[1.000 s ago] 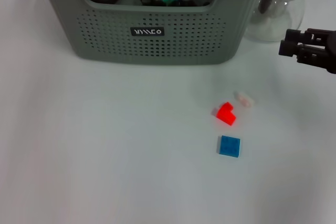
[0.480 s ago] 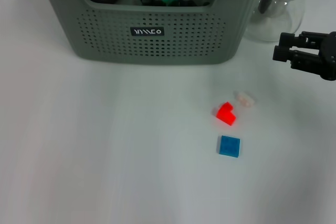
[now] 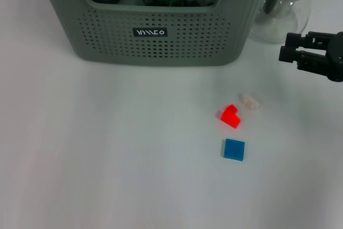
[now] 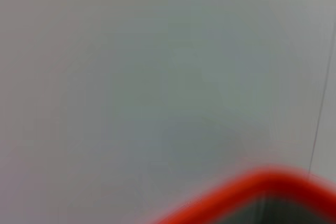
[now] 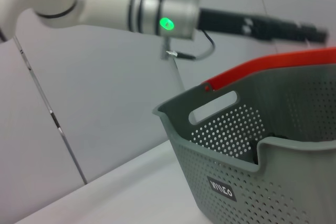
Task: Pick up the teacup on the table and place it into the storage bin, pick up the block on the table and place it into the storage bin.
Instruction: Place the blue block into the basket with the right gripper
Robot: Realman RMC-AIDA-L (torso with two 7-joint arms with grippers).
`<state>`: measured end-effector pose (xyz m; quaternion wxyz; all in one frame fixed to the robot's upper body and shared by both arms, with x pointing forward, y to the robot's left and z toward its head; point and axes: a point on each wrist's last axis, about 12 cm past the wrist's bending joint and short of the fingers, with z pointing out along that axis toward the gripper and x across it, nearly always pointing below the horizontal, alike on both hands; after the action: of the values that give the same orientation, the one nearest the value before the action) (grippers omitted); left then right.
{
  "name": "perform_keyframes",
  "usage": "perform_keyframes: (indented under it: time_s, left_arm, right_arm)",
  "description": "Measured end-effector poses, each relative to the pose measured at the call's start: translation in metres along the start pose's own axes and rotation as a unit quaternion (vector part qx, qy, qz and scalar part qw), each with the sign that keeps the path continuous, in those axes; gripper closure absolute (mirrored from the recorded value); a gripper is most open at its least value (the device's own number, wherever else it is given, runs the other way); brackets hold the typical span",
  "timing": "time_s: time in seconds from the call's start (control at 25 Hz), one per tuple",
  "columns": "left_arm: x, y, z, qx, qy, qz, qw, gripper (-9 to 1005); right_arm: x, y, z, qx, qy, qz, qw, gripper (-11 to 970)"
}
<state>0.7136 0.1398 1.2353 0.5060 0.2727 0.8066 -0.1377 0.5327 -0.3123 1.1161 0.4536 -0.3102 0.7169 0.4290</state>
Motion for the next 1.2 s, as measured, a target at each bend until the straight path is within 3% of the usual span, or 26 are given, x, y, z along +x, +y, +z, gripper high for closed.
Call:
perform_keyframes:
  time_s: [0.12,0.24,0.32,0.44,0.52,0.6,0.68,0.76,0.8,0.88,1.04,1.2]
  left_arm:
    - [0.001,0.010,-0.040,0.012,-0.082,-0.044,0.996,396]
    - [0.010,0.019,-0.093,0.045,-0.177,-0.085,0.980,365]
    - [0.030,0.028,-0.144,0.106,-0.267,-0.095,0.953,345]
    - [0.060,0.035,-0.200,0.184,-0.360,-0.063,0.912,314]
    - [0.092,0.038,-0.229,0.229,-0.409,-0.041,0.882,316]
    - [0.123,0.034,-0.244,0.246,-0.425,-0.012,0.871,318]
    - [0.154,0.021,-0.247,0.252,-0.403,0.023,0.879,320]
    - [0.185,0.009,-0.233,0.262,-0.345,0.034,0.901,320]
    - [0.203,0.003,-0.223,0.269,-0.302,0.027,0.914,320]
    - [0.226,-0.005,-0.208,0.286,-0.239,0.010,0.928,320]
    - [0.255,-0.015,-0.187,0.303,-0.137,-0.015,0.943,320]
    - [0.267,-0.020,-0.177,0.304,-0.102,-0.034,0.947,321]
  right_arm:
    - [0.000,0.000,-0.001,0.002,-0.002,0.001,1.000,459]
    - [0.000,0.000,-0.002,0.003,-0.003,0.001,1.000,460]
    - [0.000,0.000,-0.002,0.003,-0.003,0.001,1.000,460]
    - [0.000,0.000,-0.001,0.003,-0.002,0.001,1.000,460]
    - [0.000,0.000,0.000,0.003,-0.001,0.000,1.000,460]
    - [0.001,0.000,0.000,0.003,0.000,-0.001,1.000,460]
    - [0.001,0.000,0.001,0.000,0.000,-0.008,1.000,460]
    - [0.001,0.002,0.002,-0.007,0.001,-0.031,1.000,460]
    - [0.002,0.005,0.002,-0.015,0.004,-0.050,0.999,460]
    - [0.002,0.010,0.003,-0.038,0.021,-0.085,0.995,460]
    - [-0.015,0.016,0.011,-0.068,0.127,-0.120,0.982,460]
    - [-0.050,0.022,0.028,-0.052,0.249,-0.123,0.959,459]
